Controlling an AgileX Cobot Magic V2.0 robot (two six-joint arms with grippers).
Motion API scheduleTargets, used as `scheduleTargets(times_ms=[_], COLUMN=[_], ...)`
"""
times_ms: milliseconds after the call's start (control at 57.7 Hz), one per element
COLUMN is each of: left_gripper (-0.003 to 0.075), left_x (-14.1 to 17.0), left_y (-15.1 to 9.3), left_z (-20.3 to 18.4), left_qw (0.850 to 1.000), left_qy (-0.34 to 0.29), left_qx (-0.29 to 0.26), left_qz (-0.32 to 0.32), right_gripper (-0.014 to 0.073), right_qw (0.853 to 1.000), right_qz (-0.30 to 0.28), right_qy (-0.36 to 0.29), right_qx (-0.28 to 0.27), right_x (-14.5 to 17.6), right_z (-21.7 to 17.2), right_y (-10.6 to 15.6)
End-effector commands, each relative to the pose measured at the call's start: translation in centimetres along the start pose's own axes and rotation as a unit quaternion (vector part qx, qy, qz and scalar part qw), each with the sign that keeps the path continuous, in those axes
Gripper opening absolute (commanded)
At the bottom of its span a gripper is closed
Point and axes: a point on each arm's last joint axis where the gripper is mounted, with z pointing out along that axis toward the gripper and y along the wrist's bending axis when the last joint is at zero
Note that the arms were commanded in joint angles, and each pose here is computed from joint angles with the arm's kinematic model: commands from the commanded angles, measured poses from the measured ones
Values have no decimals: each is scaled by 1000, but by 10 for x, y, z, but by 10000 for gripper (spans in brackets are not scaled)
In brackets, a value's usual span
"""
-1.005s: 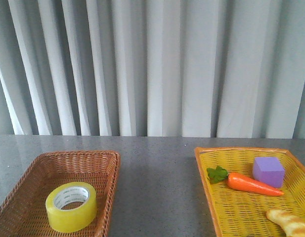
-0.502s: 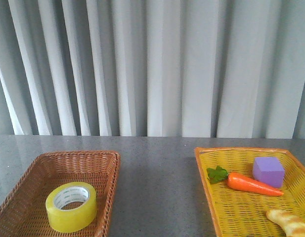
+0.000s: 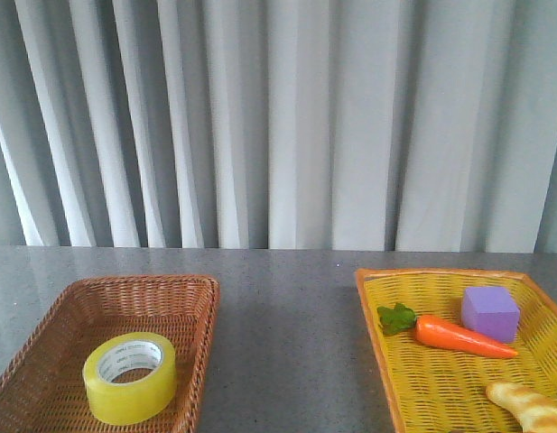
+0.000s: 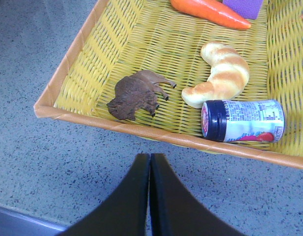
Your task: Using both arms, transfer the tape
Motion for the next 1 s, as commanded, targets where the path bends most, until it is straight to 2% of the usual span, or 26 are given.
scheduleTargets(times_ms=[0, 918, 988], left_gripper=[-6, -6, -6], left_x=[-12, -11, -11], left_y=[0, 0, 0], left_z=[-2, -2, -2], left_qw=[998, 999, 999], left_qy=[-63, -49, -49], left_qx=[2, 2, 2], left_qz=[-18, -17, -17], right_gripper=[-8, -8, -8], right_qw=[999, 999, 998], right_qz=[0, 0, -19], right_qy=[-37, -42, -58], right_qx=[6, 4, 15], right_x=[-11, -11, -10], right_z=[-5, -6, -12], right_y=[-1, 0, -1])
